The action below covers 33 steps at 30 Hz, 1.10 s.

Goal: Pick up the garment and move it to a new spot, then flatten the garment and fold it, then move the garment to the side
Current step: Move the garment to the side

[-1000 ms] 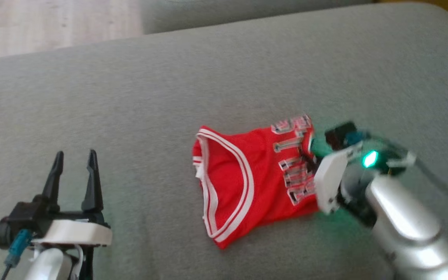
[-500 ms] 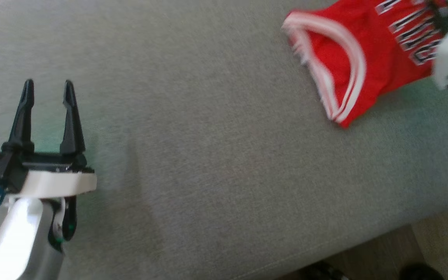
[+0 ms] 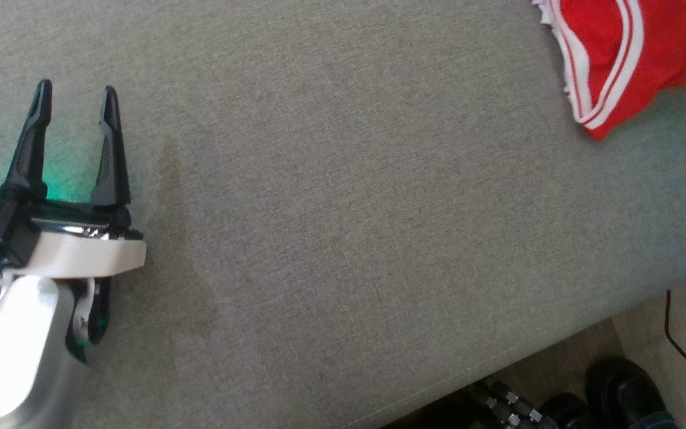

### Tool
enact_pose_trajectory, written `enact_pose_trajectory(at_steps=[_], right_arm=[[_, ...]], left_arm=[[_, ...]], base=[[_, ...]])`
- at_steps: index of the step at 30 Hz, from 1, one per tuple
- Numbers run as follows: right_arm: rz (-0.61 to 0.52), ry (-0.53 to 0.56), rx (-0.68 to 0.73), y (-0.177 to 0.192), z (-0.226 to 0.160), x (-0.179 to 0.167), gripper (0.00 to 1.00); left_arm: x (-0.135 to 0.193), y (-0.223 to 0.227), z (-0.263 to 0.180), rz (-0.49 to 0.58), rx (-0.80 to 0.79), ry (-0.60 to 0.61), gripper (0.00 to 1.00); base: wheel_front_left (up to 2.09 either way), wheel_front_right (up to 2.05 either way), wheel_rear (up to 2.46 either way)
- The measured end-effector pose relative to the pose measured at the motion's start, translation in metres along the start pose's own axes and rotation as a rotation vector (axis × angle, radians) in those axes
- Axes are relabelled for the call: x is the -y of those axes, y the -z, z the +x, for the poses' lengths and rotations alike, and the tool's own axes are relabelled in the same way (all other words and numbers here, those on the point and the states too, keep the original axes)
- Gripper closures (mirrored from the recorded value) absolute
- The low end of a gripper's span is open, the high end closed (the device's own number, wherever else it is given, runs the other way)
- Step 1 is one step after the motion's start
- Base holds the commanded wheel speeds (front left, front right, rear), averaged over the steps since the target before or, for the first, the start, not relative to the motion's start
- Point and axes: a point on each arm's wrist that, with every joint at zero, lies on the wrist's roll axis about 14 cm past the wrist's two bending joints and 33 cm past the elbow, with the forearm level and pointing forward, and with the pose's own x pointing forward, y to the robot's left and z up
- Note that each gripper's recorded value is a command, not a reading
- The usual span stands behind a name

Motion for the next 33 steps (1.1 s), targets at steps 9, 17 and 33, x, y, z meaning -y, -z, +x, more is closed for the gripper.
enact_pose_trajectory(at_steps=[9, 17, 33], right_arm=[[-0.043, -0.002, 0.137, -0.027, 0.003, -0.005, 0.00], [0.154, -0.030, 0.357, -0.069, -0.029, -0.024, 0.00], [0.532, -0.335, 0.511, -0.042, -0.168, -0.175, 0.00]], left_arm=[[-0.006, -0.009, -0.005, 0.022, 0.012, -0.017, 0.00], [-0.003, -0.029, -0.033, 0.000, 0.039, -0.074, 0.00], [-0.027, -0.053, -0.173, 0.004, 0.051, -0.341, 0.00]], base=[[0.00, 0.00, 0.00], [0.00, 0.00, 0.00], [0.00, 0.00, 0.00]])
